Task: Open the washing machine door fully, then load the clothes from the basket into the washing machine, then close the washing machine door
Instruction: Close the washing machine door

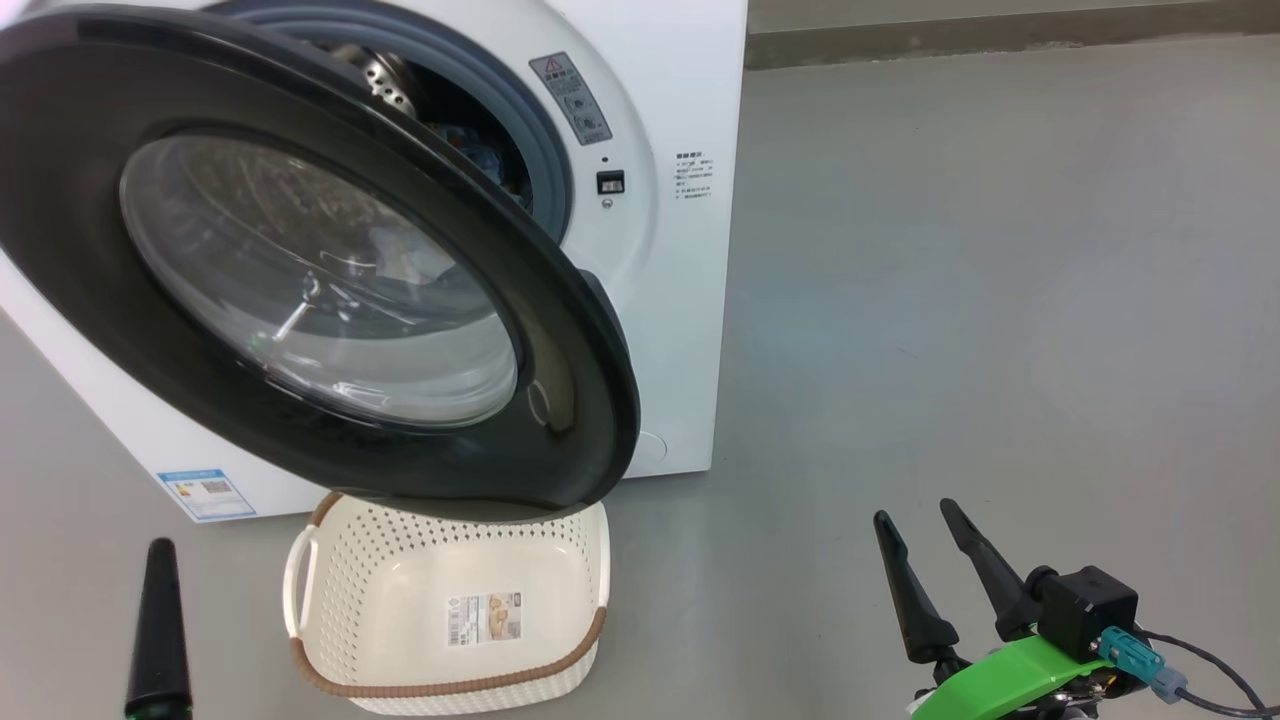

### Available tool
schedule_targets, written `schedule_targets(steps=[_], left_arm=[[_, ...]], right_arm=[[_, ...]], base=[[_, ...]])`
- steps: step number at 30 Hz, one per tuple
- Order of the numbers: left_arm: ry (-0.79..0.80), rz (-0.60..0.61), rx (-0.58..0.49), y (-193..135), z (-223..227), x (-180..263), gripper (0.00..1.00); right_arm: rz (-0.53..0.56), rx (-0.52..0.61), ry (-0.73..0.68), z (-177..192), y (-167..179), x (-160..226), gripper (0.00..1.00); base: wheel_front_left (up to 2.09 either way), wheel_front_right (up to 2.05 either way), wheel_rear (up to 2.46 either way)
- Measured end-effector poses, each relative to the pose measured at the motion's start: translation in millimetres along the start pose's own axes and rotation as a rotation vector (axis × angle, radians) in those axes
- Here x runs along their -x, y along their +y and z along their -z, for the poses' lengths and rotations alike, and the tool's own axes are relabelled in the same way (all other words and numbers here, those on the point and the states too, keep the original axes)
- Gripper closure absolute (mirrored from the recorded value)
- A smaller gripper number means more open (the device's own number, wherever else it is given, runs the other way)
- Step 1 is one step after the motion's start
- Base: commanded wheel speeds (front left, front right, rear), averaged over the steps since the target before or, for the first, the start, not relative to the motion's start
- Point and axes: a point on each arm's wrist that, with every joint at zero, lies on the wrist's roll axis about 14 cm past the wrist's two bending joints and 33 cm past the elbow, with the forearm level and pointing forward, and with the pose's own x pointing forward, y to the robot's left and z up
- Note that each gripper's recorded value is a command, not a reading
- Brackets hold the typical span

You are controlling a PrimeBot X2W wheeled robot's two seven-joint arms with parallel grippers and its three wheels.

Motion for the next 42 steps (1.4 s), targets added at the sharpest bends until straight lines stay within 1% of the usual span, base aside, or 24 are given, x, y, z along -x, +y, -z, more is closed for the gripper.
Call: schedule_targets(steps=[4, 7, 11, 13, 16, 18, 20, 22, 24, 29, 33, 34, 37, 42], left_arm=[[-0.005, 0.047, -0.199, -8, 2, 0, 0.00], [0.006, 0.077, -0.301, -10, 8, 2, 0.00], [0.023, 0.093, -0.484, -6, 6, 3, 0.00], [-0.015, 0.102, -0.594, -8, -5, 1, 0.00], [-0.027, 0.125, -0.813, -10, -11, 0, 0.00], [-0.019, 0.143, -0.922, -11, -8, 0, 0.00], [0.023, 0.163, -1.019, -9, 3, 1, 0.00], [0.045, 0.171, -1.064, -6, 11, 2, 0.00], [0.053, 0.149, -1.095, 1, 12, 3, 0.00], [0.059, 0.042, -1.229, 28, 1, 10, 0.00], [0.084, 0.009, -1.268, 39, 5, 14, 0.00], [0.104, -0.017, -1.276, 47, 8, 19, 0.00], [0.133, -0.059, -1.273, 61, 10, 26, 0.00], [0.132, -0.074, -1.273, 64, 8, 29, 0.00]], right_arm=[[-0.001, 0.000, 0.002, 1, 0, 0, 0.00], [-0.002, 0.000, 0.000, 0, 1, 0, 0.00], [-0.004, 0.000, -0.002, 0, 1, -1, 0.00], [-0.004, 0.000, -0.002, 0, 1, -1, 0.00], [-0.003, -0.001, -0.001, 0, 1, -1, 0.00], [-0.002, -0.001, -0.001, 0, 0, -1, 0.00], [0.000, -0.001, 0.000, 0, 0, -1, 0.00], [0.001, -0.001, 0.001, 1, -1, -1, 0.00], [0.002, -0.001, 0.001, 1, -1, -1, 0.00], [0.005, -0.001, 0.000, 0, -2, 0, 0.00], [0.005, 0.000, -0.003, -1, -2, 0, 0.00], [0.004, 0.001, -0.005, -2, -1, 1, 0.00], [0.003, 0.001, -0.006, -2, -1, 1, 0.00], [0.001, 0.001, -0.009, -3, 0, 1, 0.00]], base=[[0.00, 0.00, 0.00], [0.00, 0.00, 0.00], [0.00, 0.00, 0.00], [0.00, 0.00, 0.00], [0.00, 0.00, 0.00], [0.00, 0.00, 0.00], [0.00, 0.00, 0.00], [0.00, 0.00, 0.00], [0.00, 0.00, 0.00], [0.00, 0.00, 0.00], [0.00, 0.00, 0.00], [0.00, 0.00, 0.00], [0.00, 0.00, 0.00], [0.00, 0.00, 0.00]])
